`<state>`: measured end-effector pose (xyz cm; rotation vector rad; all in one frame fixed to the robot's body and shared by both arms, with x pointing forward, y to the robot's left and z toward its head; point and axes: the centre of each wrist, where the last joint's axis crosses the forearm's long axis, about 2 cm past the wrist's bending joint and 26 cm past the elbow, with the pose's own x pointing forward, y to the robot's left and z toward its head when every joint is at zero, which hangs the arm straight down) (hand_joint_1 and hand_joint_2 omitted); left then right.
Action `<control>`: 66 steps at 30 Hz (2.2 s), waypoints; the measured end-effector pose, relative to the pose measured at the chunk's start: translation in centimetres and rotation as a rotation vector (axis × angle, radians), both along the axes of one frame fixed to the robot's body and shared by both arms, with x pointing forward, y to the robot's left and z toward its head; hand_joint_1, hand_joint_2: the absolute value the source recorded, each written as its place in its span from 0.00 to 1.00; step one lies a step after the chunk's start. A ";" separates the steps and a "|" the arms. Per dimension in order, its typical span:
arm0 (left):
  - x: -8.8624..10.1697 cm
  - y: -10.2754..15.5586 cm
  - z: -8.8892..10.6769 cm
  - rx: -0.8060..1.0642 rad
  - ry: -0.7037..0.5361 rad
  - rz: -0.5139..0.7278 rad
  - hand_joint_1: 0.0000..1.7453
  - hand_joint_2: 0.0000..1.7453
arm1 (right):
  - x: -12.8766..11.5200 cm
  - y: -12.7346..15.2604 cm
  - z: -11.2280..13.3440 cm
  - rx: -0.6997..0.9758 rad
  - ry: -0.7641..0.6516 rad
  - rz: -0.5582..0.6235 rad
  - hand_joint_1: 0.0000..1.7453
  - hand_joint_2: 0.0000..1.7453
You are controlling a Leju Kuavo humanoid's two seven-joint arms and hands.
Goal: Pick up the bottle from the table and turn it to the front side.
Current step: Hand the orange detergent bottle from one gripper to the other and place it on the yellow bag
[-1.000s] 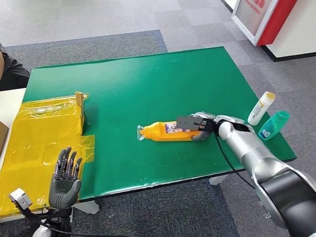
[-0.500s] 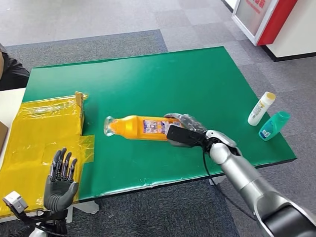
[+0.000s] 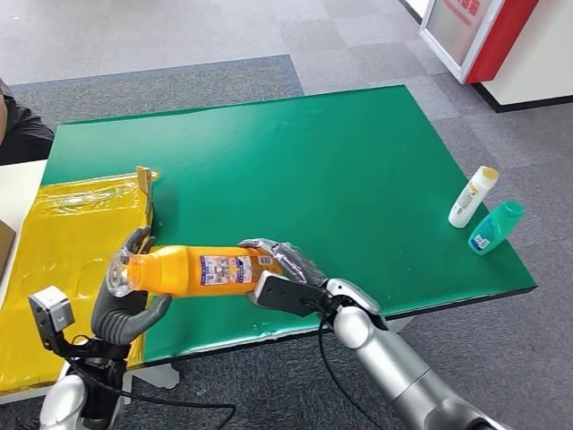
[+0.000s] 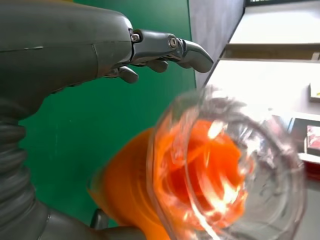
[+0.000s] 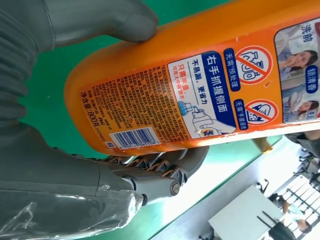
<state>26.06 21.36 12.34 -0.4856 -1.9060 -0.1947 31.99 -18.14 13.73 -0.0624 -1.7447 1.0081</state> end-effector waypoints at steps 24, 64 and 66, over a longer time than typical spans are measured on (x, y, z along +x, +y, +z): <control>0.3 -3.6 2.5 0.199 -0.089 -0.086 0.01 1.00 | 0.4 1.3 0.6 0.054 -0.009 -0.055 1.00 1.00; 1.7 3.3 1.0 0.064 -0.146 -0.070 0.00 1.00 | -0.3 2.9 -0.5 0.069 0.018 0.016 1.00 1.00; 1.7 3.4 0.6 0.071 -0.133 -0.082 0.00 1.00 | -0.2 3.0 -0.4 0.069 0.015 0.024 1.00 1.00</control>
